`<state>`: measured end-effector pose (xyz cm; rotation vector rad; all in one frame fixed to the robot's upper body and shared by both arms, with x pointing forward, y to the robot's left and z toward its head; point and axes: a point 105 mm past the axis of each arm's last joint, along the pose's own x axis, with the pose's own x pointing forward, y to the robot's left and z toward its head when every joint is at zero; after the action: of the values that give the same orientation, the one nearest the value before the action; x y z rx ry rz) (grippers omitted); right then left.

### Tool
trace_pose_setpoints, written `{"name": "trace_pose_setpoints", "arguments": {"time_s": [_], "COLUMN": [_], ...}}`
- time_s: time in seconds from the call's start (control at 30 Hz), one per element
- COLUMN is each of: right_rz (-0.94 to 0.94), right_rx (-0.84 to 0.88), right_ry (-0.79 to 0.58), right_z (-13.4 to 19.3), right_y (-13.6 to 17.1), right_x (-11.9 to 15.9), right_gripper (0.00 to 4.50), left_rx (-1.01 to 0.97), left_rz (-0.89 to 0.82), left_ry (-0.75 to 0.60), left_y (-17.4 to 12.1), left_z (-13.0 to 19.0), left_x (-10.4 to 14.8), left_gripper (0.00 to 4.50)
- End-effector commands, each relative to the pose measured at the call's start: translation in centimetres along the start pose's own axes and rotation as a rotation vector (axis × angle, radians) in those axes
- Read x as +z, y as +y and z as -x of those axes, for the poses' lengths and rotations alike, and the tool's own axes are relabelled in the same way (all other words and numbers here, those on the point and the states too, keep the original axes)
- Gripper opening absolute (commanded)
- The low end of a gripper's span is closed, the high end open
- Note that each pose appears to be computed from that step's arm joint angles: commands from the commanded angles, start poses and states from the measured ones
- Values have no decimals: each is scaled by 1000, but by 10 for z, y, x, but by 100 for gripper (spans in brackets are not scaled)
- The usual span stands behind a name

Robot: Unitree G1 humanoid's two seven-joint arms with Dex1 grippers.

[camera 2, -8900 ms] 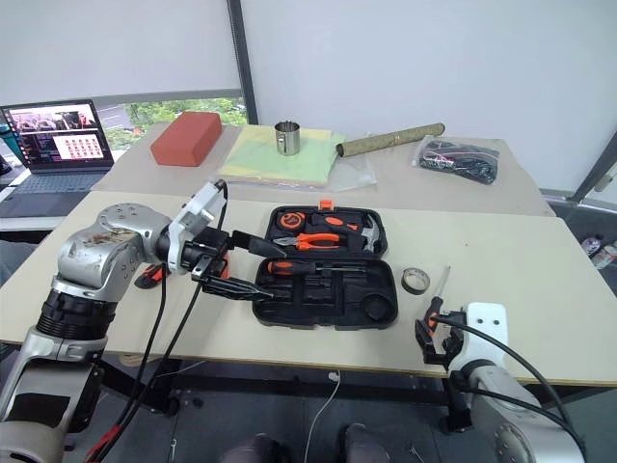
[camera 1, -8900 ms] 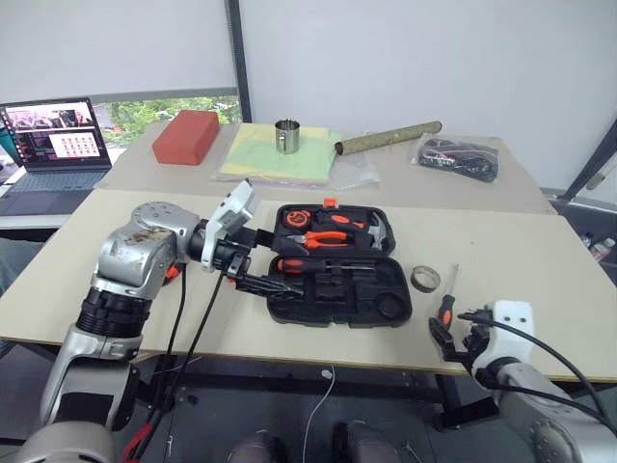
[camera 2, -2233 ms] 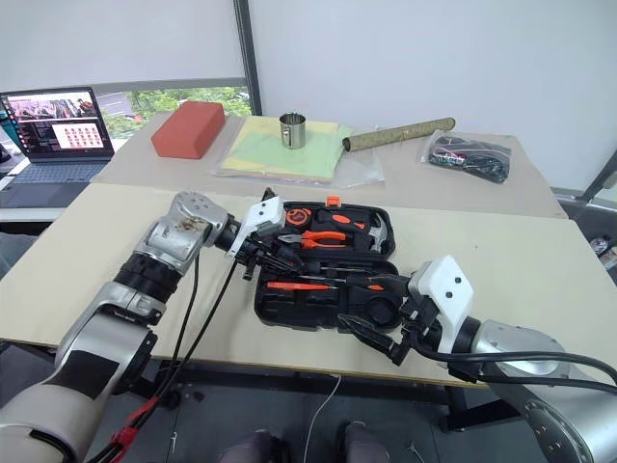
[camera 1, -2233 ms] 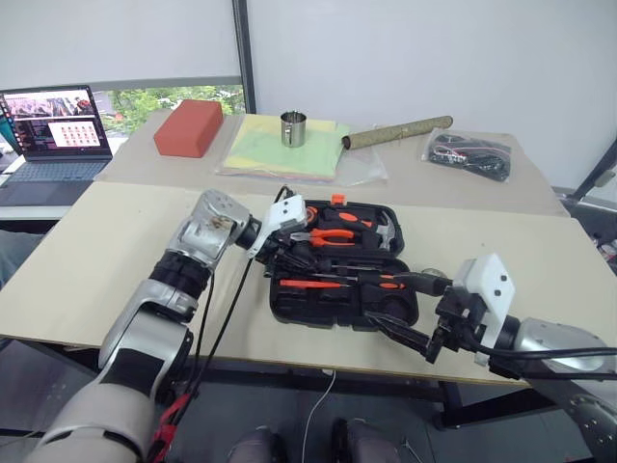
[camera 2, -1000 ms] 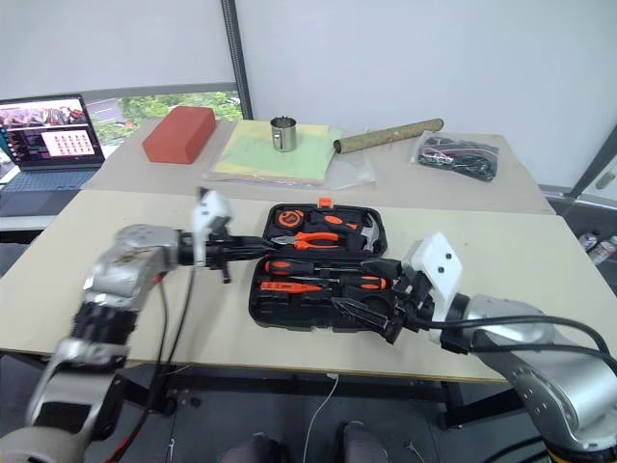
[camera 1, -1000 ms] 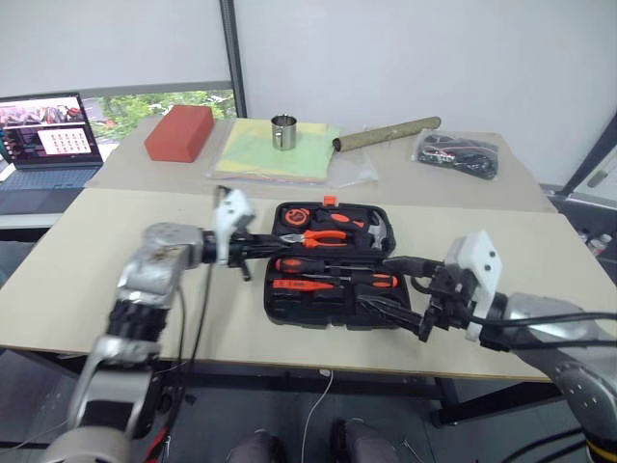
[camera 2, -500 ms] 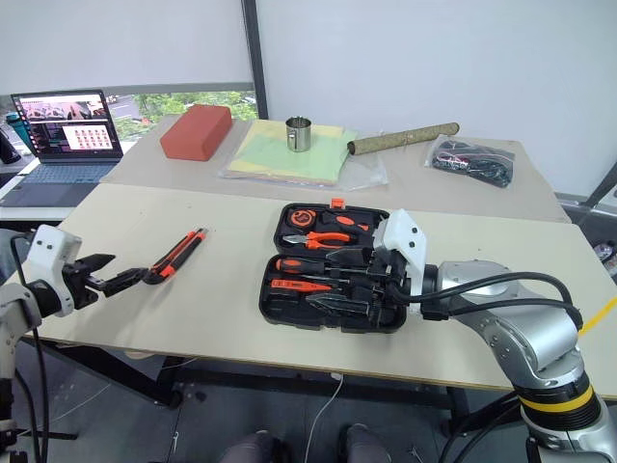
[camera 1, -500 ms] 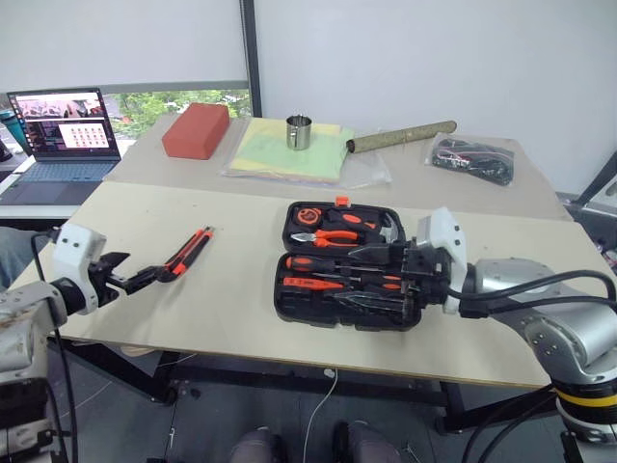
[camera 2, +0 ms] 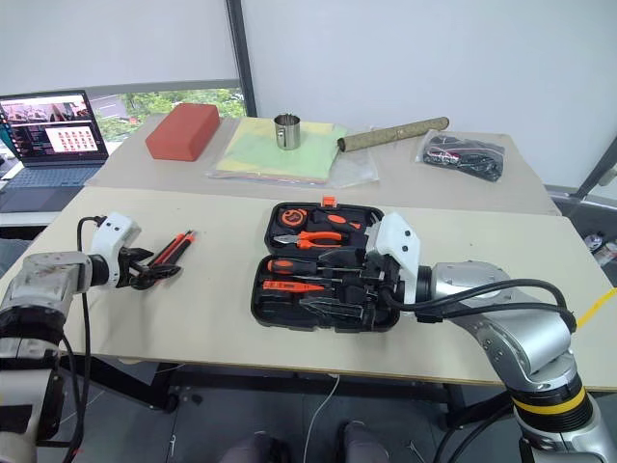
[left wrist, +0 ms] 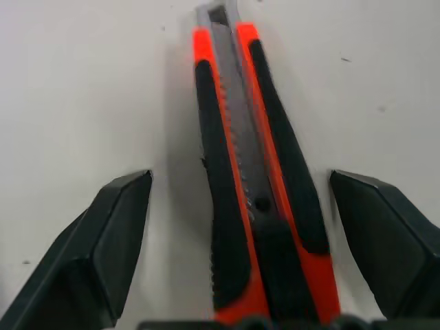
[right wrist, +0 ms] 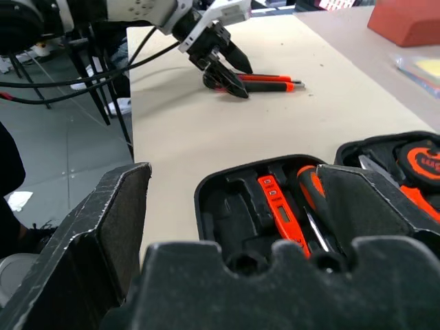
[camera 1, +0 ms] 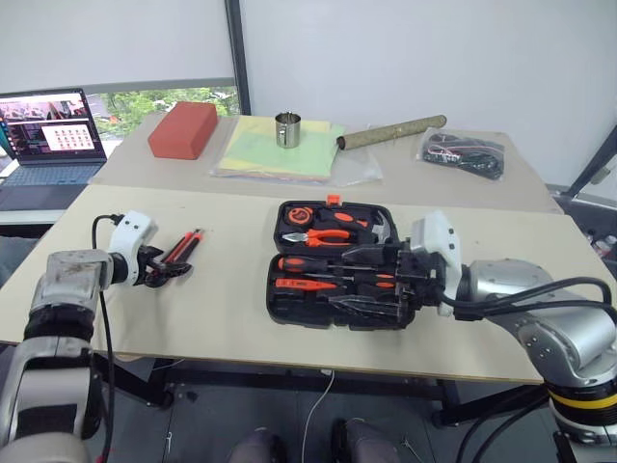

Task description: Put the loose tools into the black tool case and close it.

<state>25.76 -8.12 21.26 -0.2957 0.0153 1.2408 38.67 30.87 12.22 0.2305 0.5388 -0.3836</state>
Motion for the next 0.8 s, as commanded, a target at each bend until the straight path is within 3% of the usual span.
{"name": "trace_pose_setpoints", "arguments": {"time_s": [0.03,0.1,0.17,0.27,0.33,0.4,0.47,0.63,0.8], "right_rz": [45,45,37,11,-1,-18,-37,-46,-50], "right_rx": [-23,-35,-47,-59,-59,-61,-54,-70,-146], "right_ry": [-19,-11,-6,-2,3,19,41,93,88], "right_z": [5,7,10,16,20,27,36,51,57], "right_y": [4,4,3,3,4,7,11,18,16], "right_x": [7,4,3,1,1,-1,-5,-12,-13], "right_gripper": [450,450,450,450,450,450,450,450,450], "left_rx": [-11,-32,-50,-93,-156,-303,-484,-854,-1026], "left_rz": [33,54,64,28,-36,-175,-357,-590,-707], "left_ry": [43,23,-5,-75,-136,-246,-306,-241,-173], "left_y": [-2,-4,-5,-9,-19,-49,-91,-174,-224], "left_z": [-5,-5,-4,1,6,16,28,41,25], "left_x": [-16,-15,-9,14,37,76,100,99,92], "left_gripper": [417,363,280,171,170,170,170,170,170]}}
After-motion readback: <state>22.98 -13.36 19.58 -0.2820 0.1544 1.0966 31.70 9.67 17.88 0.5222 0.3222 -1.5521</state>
